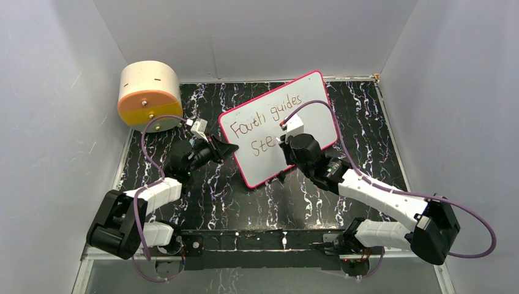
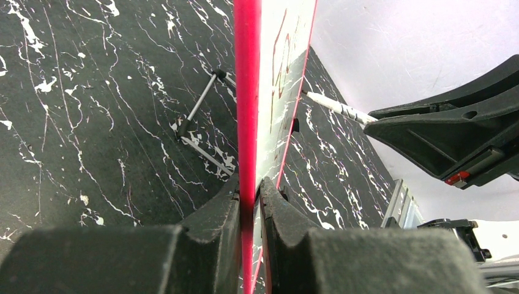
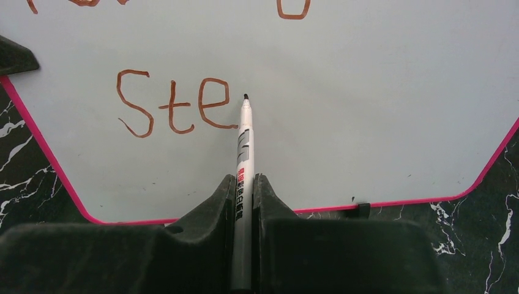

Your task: Write a sentence on the whiteboard

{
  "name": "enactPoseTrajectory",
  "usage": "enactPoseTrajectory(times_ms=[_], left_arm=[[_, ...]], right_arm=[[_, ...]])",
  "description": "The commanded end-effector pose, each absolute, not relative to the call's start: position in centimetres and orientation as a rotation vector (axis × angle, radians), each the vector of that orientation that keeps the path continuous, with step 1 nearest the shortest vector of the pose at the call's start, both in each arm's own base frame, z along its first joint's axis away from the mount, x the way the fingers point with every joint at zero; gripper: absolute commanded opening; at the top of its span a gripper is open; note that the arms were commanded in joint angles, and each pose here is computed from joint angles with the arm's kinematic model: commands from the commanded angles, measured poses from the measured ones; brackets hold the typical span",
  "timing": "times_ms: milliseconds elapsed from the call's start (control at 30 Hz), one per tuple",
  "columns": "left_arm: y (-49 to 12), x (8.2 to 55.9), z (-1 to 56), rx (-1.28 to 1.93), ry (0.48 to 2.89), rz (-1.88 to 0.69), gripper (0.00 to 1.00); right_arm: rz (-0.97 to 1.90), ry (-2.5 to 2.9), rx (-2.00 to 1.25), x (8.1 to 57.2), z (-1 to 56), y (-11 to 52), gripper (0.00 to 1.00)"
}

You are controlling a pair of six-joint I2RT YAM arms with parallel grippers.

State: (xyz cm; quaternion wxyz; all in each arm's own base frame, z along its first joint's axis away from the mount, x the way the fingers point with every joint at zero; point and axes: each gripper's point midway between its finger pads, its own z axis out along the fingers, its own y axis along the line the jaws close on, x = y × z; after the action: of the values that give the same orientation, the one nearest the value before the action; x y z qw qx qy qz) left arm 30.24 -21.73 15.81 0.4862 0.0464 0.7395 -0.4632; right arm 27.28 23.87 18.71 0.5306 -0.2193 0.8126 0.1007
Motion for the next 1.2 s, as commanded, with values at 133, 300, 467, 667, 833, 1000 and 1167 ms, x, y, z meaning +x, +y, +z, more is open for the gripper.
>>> enactPoseTrajectory(times_ms=[133, 300, 467, 667, 833, 1000, 1167], left_arm=[[-21.8, 30.3, 15.8, 0.13, 1.813, -1.102, 0.0], [-21.8, 30.4, 15.7, 0.129, 1.815, -1.102, 0.0], [-21.8, 30.4, 15.7, 0.129, 1.816, -1.101, 0.0], [-21.8, 30.4, 15.7, 0.128, 1.816, -1.102, 0.0], [-21.8, 30.5, 15.7, 0.128, 1.815, -1.1, 0.0], [-21.8, 30.5, 15.7, 0.126, 1.818, -1.102, 0.0], [-21.8, 30.5, 15.8, 0.127, 1.813, -1.101, 0.0]], right_arm=[[0.275, 1.858, -0.467, 28.6, 20.9, 24.6, 0.0], [0.282, 1.857, -0.474, 28.9, 21.0, 24.9, 0.0], [0.271, 1.891, -0.489, 28.9, 20.0, 25.0, 0.0], [0.25, 1.966, -0.503, 28.1, 18.2, 24.3, 0.0], [0.244, 2.032, -0.519, 27.1, 16.9, 23.8, 0.0], [0.246, 2.077, -0.532, 26.3, 16.1, 23.3, 0.0], [0.241, 2.124, -0.545, 25.5, 15.1, 22.9, 0.0]])
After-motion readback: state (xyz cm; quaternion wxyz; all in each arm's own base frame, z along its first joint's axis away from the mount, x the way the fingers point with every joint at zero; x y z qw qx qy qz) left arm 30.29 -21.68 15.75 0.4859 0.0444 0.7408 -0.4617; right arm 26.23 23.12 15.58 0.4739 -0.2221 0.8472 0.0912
